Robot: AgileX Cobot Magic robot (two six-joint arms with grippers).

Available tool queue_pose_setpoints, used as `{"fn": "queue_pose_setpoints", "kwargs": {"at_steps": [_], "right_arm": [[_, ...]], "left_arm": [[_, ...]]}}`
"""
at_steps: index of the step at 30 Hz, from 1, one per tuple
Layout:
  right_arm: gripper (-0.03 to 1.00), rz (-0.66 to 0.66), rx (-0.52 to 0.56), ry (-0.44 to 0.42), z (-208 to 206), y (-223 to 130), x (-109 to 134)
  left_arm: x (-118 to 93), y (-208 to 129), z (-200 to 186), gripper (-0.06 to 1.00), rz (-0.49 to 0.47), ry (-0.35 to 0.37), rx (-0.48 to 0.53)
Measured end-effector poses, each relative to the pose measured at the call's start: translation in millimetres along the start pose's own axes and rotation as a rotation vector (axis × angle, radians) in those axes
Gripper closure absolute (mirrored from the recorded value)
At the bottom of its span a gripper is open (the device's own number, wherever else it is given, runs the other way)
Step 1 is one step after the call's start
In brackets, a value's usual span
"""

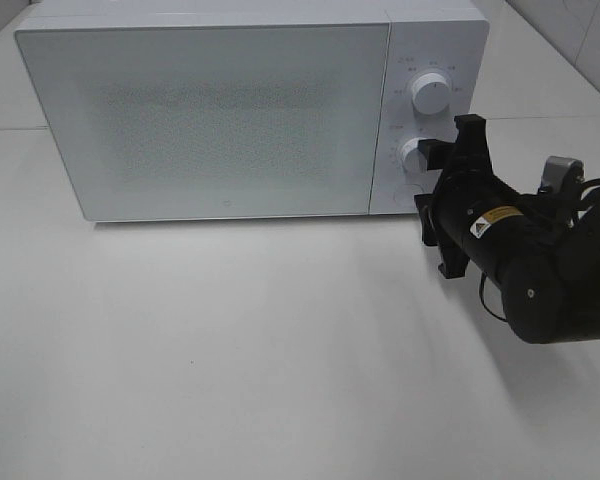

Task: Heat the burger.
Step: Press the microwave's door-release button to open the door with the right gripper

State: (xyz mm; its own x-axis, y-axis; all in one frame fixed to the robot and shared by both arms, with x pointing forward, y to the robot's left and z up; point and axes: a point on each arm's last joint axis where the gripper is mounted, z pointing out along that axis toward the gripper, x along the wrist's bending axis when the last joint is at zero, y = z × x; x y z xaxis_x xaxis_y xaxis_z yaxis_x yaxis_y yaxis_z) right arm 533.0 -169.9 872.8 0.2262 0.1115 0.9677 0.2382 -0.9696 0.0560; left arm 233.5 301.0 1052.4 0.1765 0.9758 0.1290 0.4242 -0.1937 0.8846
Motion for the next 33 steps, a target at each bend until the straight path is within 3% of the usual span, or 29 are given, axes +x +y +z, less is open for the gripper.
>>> {"fn": "queue_pose_setpoints", "kwargs": {"at_steps": [4, 5, 10, 11, 12, 13, 18, 20, 21, 22, 27, 33], "right_arm": [[0.35, -0.093, 0.046, -0.012, -12.6, -1.0, -0.7], [0.36, -0.231, 0.104, 0.011, -19.3, -4.8, 3.9], [0.36, -0.378, 0.164, 0.052, -23.7, -9.8, 9.9], [0.36, -0.490, 0.203, 0.088, -25.5, -13.7, 14.1], [0.36, -0.490, 0.203, 0.088, -25.5, -13.7, 14.1], [0.36, -0.588, 0.234, 0.123, -27.3, -17.1, 17.9], [0.36, -0.761, 0.297, 0.198, -31.8, -24.0, 24.7], [0.36, -0.981, 0.347, 0.281, -35.6, -30.5, 27.8], [0.36, -0.981, 0.347, 0.281, -35.6, -30.5, 27.8], [0.36, -1.064, 0.370, 0.312, -37.0, -33.2, 27.3], [0.36, -1.170, 0.429, 0.319, -38.8, -37.1, 22.7], [0.36, -1.391, 0.543, 0.232, -46.9, -36.4, 20.7]], "left_arm": [[0.0, 0.0, 0.0, 0.94, 0.000, 0.000, 0.000], [0.0, 0.0, 0.0, 0.94, 0.000, 0.000, 0.000], [0.0, 0.0, 0.0, 0.94, 0.000, 0.000, 0.000], [0.0, 0.0, 0.0, 0.94, 0.000, 0.000, 0.000], [0.0, 0.0, 0.0, 0.94, 0.000, 0.000, 0.000], [0.0, 0.0, 0.0, 0.94, 0.000, 0.000, 0.000], [0.0, 0.0, 0.0, 0.94, 0.000, 0.000, 0.000], [0.0, 0.0, 0.0, 0.94, 0.000, 0.000, 0.000], [0.0, 0.0, 0.0, 0.94, 0.000, 0.000, 0.000], [0.0, 0.0, 0.0, 0.94, 0.000, 0.000, 0.000], [0.0, 0.0, 0.0, 0.94, 0.000, 0.000, 0.000], [0.0, 0.0, 0.0, 0.94, 0.000, 0.000, 0.000]]}}
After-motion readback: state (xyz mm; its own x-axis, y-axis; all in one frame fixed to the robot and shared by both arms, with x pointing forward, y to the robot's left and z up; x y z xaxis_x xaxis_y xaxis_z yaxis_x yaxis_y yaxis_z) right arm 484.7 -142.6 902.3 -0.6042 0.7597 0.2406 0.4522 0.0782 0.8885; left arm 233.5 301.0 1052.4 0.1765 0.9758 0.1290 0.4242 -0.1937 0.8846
